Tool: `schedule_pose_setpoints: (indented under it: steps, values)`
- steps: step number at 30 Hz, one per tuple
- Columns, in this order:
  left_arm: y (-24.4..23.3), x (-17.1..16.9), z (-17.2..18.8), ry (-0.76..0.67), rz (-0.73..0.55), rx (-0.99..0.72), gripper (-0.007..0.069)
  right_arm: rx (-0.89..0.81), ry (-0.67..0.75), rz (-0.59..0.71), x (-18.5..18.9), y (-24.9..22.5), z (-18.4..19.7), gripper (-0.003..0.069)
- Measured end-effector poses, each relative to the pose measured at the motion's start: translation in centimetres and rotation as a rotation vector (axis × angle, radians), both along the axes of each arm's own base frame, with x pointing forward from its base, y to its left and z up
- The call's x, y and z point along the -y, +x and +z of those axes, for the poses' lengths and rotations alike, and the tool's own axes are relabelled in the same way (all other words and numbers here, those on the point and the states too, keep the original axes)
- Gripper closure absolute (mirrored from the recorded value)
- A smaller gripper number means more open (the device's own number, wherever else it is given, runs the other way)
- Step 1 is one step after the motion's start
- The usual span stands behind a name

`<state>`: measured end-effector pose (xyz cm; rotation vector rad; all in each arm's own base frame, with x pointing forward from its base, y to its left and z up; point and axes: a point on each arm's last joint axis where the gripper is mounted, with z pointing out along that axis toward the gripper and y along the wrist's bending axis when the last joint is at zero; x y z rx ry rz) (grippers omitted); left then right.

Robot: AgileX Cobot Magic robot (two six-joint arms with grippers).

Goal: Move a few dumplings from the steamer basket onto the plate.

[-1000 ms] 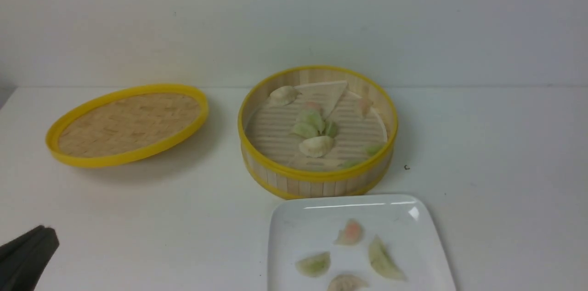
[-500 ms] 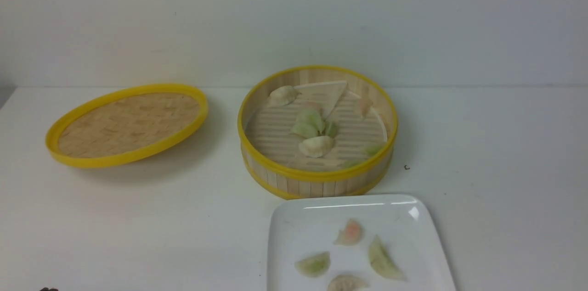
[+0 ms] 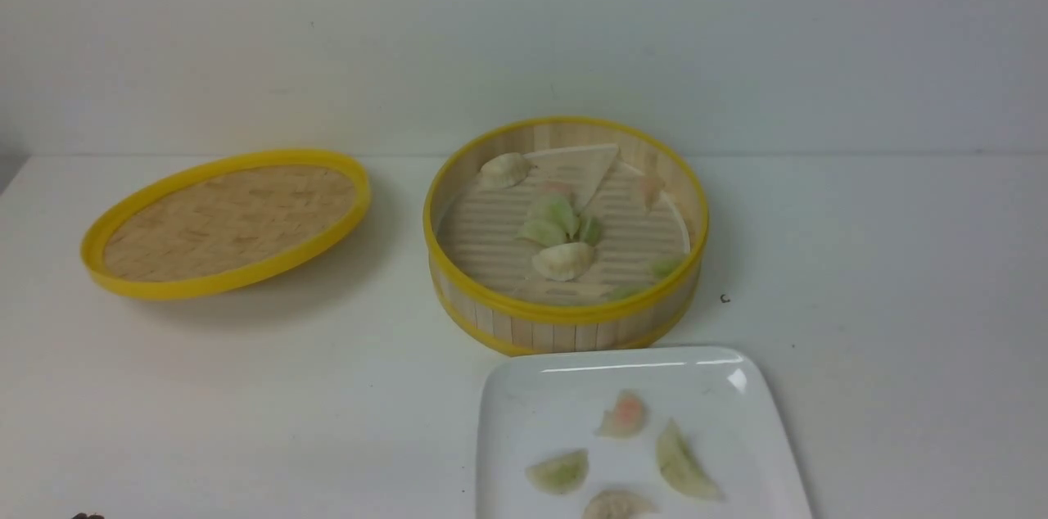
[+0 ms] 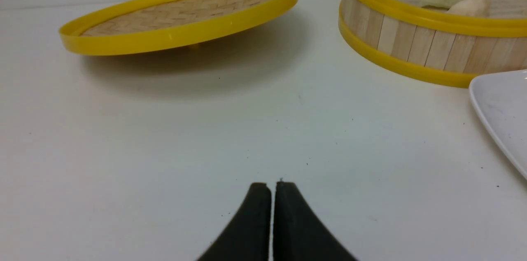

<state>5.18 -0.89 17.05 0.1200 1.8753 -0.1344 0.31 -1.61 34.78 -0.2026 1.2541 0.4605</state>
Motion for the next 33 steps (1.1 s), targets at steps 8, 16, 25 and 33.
schedule_pose_setpoints:
  steps: [8,16,25,33]
  values:
    - [0.0,0.0,0.0,0.0,0.0,0.0,0.0631,0.015,-0.042,-0.027,0.1,0.1,0.0,0.0673]
    - [0.0,0.0,0.0,0.001,0.0,0.0,0.0631,-0.06,-0.012,0.127,-1.0,-0.4,-0.5,0.0673]
    - [0.0,0.0,0.0,0.001,0.0,-0.001,0.0631,-0.094,-0.049,0.165,-2.0,0.0,-1.8,0.0673]
    - [0.0,0.0,0.0,0.001,0.0,-0.001,0.0631,-0.317,-0.116,-0.17,-2.6,3.2,-8.8,0.0673]
